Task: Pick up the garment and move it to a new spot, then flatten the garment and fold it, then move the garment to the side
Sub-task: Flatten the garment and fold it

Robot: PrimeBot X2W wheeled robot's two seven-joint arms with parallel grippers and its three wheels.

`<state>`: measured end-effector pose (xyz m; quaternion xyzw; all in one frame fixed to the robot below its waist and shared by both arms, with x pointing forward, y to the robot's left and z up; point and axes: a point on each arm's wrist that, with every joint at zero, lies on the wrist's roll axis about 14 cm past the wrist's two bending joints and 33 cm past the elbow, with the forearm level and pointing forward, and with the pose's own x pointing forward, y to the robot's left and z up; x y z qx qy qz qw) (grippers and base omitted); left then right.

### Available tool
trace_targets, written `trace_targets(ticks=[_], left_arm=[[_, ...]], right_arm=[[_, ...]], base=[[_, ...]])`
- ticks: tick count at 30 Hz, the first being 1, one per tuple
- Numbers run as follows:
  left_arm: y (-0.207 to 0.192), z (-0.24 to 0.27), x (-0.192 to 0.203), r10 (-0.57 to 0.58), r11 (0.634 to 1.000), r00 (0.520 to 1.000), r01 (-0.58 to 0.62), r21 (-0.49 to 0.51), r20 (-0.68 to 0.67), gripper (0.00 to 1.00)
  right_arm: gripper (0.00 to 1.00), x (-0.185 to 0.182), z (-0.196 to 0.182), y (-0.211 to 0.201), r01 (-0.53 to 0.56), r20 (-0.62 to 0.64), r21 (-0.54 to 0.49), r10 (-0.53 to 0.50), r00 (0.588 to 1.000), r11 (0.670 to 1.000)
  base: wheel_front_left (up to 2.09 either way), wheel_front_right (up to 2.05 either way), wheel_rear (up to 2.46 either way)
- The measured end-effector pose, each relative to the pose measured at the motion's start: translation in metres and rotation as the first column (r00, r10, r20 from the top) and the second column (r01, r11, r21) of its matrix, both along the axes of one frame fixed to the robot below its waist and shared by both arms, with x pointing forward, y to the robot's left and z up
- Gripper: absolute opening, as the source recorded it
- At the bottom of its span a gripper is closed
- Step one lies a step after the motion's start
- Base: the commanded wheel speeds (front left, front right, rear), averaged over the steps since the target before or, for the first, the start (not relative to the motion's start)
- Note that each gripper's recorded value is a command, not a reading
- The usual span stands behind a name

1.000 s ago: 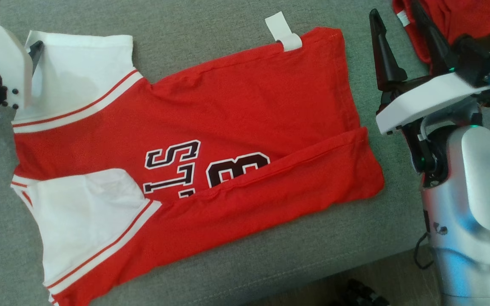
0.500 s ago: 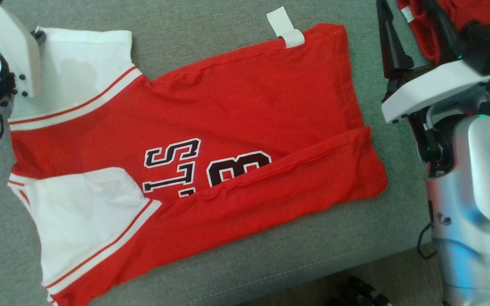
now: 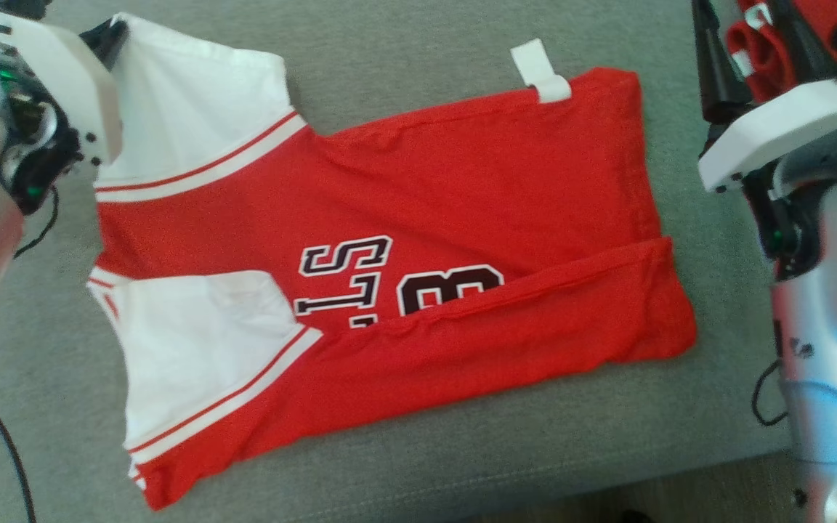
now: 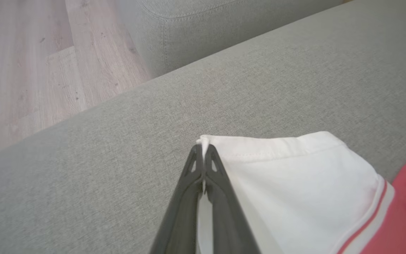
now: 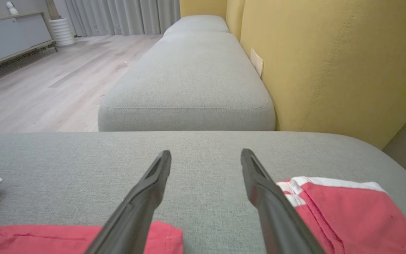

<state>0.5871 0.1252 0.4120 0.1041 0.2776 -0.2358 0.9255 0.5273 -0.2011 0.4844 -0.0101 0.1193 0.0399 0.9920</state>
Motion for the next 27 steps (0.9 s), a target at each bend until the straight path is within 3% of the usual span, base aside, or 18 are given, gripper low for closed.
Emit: trace_targets(ticks=[5,10,17,27], left_arm=[[0.003,0.024,-0.008,-0.013,1.000,0.996,0.014,-0.016,0.087,0.00],[0.005,0.045,-0.020,-0.034,0.999,0.989,0.038,-0.026,0.145,0.00],[0.008,0.059,-0.035,-0.062,0.997,0.981,0.068,-0.023,0.184,0.00],[0.000,0.053,-0.042,-0.102,0.994,0.979,0.109,-0.030,0.179,0.00]], right_arm=[[1.00,0.006,-0.006,0.010,-0.043,-0.045,0.005,0.043,0.998,0.999],[1.00,0.002,-0.035,0.016,-0.079,-0.170,0.000,0.078,0.982,0.997],[1.00,-0.003,-0.073,0.022,-0.154,-0.362,-0.038,0.130,0.923,0.987],[1.00,-0.013,-0.113,0.023,-0.236,-0.523,-0.062,0.170,0.835,0.970]], base=[[0.00,0.00,0.00],[0.00,0.00,0.00],[0.00,0.00,0.00],[0.00,0.00,0.00]])
